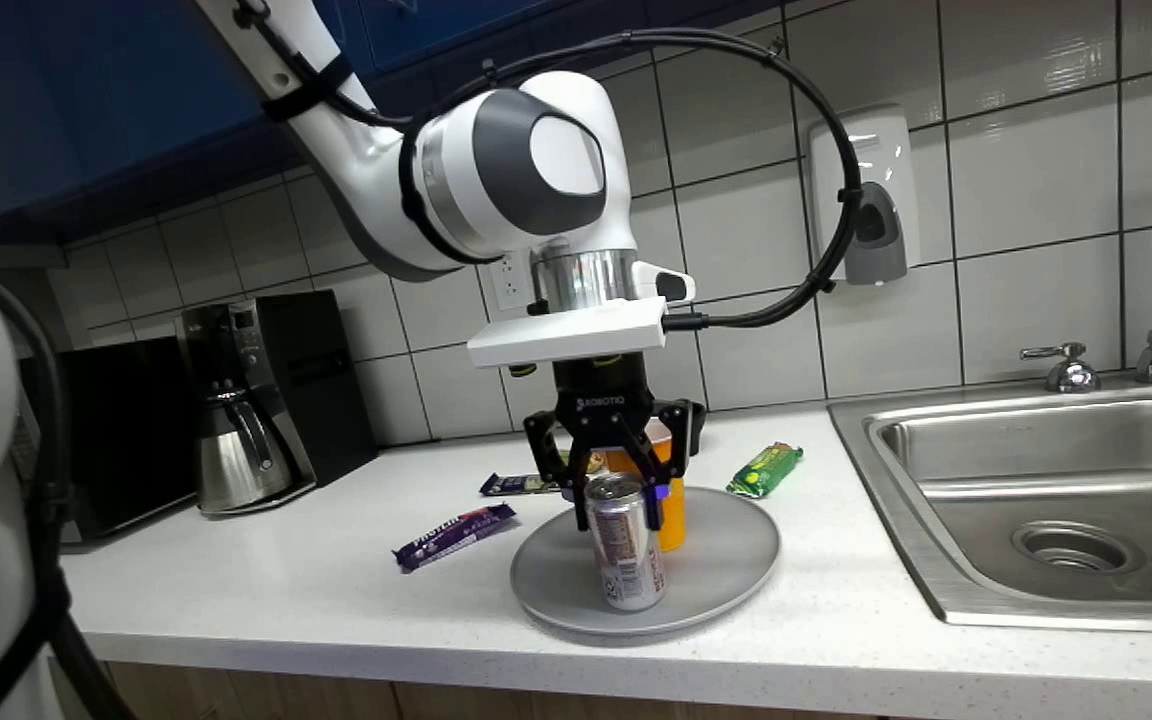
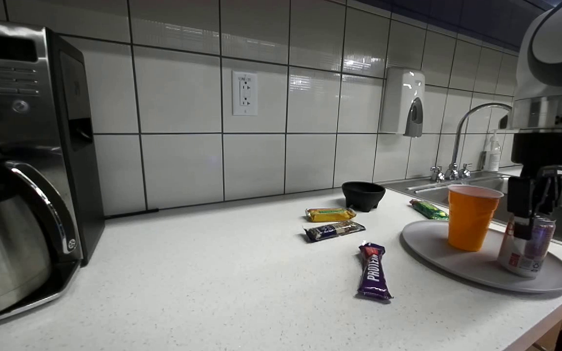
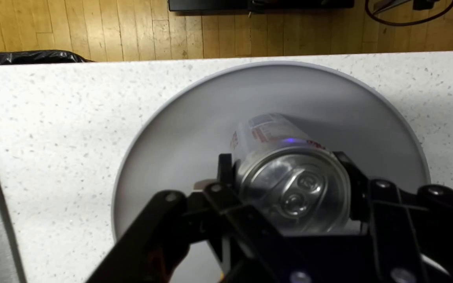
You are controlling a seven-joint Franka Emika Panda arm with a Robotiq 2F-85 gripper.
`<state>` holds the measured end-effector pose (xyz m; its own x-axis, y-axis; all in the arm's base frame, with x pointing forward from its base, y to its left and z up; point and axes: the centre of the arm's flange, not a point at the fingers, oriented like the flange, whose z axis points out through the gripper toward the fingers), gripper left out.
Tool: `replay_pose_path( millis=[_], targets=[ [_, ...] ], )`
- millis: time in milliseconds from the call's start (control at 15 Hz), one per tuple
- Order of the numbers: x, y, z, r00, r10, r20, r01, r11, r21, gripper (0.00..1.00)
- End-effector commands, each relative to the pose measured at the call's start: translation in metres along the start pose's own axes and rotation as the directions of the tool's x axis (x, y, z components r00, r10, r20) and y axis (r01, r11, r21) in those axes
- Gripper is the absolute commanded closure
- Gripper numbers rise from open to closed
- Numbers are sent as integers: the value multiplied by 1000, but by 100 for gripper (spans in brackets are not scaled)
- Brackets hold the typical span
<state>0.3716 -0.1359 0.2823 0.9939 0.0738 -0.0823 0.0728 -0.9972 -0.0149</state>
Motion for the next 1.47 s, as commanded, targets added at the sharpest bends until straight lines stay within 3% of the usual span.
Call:
replay_pose_path(
  millis=[0,733,1400],
  targets=[
    [2,0,-7,1000,-25,-14,25,1000,4,62],
    [0,10,-59,995,13,-102,-14,1000,-6,62],
    [-14,70,-75,981,131,-141,-133,991,-11,62]
  ],
)
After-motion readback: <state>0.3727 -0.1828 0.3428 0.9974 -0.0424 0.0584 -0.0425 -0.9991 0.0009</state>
